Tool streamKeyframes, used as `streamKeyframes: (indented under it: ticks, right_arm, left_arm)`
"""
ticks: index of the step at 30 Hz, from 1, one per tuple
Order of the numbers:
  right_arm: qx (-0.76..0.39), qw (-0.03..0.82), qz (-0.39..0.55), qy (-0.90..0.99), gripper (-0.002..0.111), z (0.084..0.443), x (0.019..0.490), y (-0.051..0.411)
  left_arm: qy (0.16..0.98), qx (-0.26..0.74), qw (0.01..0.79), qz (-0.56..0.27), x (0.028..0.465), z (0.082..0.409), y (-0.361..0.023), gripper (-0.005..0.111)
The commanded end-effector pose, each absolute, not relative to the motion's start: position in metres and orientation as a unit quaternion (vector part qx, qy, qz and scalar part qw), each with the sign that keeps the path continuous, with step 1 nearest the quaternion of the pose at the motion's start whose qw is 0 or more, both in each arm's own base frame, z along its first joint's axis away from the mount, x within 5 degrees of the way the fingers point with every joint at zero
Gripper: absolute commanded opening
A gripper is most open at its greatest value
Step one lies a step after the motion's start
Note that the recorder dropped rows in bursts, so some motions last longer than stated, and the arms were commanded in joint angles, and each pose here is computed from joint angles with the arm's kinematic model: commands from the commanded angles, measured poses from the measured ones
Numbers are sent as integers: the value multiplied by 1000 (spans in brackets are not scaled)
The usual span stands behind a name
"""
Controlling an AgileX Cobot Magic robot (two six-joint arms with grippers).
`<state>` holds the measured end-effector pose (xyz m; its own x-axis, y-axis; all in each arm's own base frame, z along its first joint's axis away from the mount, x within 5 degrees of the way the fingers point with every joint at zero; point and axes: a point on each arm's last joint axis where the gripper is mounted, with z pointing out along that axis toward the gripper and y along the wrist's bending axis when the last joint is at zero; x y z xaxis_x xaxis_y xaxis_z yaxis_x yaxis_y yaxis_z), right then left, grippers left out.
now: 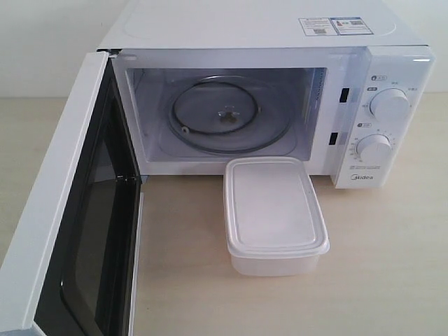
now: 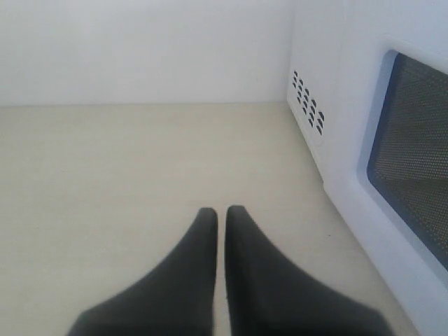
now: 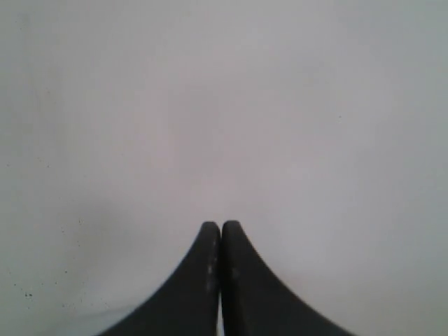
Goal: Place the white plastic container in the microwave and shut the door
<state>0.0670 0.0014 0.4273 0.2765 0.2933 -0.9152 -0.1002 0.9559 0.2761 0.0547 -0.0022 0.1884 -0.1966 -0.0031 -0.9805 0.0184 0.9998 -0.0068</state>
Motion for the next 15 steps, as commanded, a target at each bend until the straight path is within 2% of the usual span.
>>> streamKeyframes:
  ticks: [1, 7, 15]
  right_arm:
    - [78, 769, 117, 624, 0, 421, 70, 2]
    - [29, 705, 73, 705, 0, 403, 76, 6]
    - [-28, 606, 158, 779, 0, 383, 102, 26]
  left_arm:
    - [775, 4, 632, -7, 55, 187, -2, 4]
    - [775, 4, 632, -7, 55, 187, -2, 4]
    - [775, 4, 632, -7, 55, 187, -2, 4]
